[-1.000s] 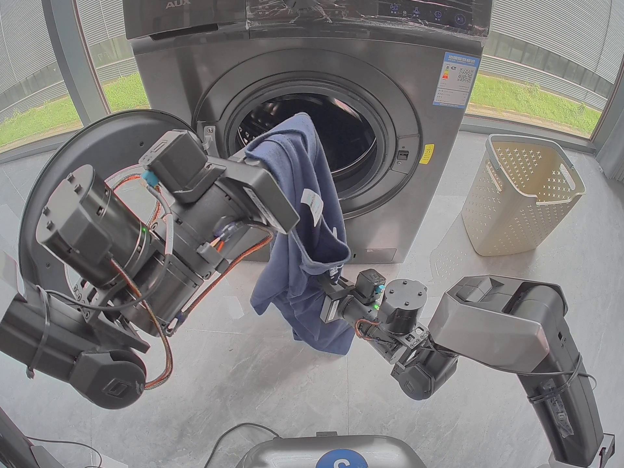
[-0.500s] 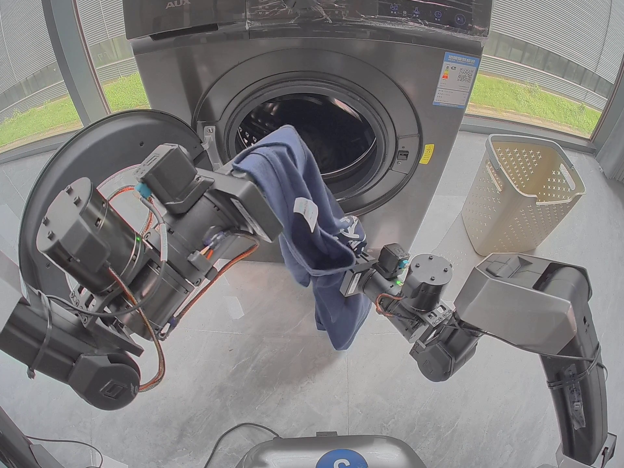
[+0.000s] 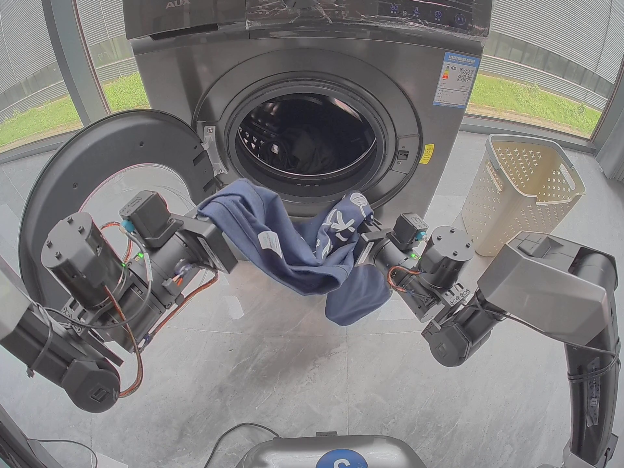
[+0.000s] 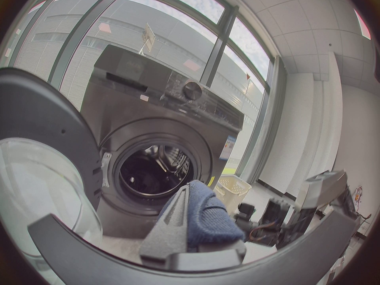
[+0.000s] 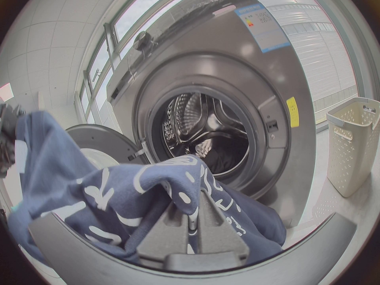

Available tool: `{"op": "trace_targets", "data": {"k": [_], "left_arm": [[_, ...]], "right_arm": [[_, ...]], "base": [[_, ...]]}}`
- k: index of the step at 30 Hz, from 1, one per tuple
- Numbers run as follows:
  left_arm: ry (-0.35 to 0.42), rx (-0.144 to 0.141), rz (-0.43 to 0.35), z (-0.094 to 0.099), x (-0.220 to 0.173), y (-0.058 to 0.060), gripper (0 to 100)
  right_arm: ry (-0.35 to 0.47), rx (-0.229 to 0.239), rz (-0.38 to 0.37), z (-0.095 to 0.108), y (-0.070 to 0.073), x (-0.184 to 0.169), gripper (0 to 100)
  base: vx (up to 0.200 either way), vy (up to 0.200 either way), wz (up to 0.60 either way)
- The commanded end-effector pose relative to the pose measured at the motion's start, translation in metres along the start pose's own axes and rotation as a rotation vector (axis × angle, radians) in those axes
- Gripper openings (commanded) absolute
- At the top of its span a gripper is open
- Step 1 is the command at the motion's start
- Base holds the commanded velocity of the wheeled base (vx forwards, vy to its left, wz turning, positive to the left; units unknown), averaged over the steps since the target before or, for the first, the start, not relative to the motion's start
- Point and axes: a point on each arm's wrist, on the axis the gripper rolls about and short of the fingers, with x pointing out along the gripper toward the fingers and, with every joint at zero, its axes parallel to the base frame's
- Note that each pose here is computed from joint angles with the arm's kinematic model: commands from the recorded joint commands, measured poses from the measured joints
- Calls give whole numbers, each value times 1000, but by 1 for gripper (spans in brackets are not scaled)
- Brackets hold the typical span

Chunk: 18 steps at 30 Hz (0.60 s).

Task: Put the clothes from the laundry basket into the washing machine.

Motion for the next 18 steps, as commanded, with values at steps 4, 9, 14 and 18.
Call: {"op": "trace_targets", "data": {"k": [4,9,14,18], "left_arm": [[161,-8,53,-45,-1,15,0],[260,-27,88,-78,2,24,0],[381,-29,126,-116,-1,36,0],[439,-30,141,-136,-3,43,0]], "right_arm": [[-117,17,36,49,21,-2,0],[-131,42,36,52,35,-4,0],[-129,46,38,51,38,-5,0],[-127,47,38,51,38,-5,0]], "base": [[0,0,0],[0,0,0],[0,0,0],[0,0,0]]}}
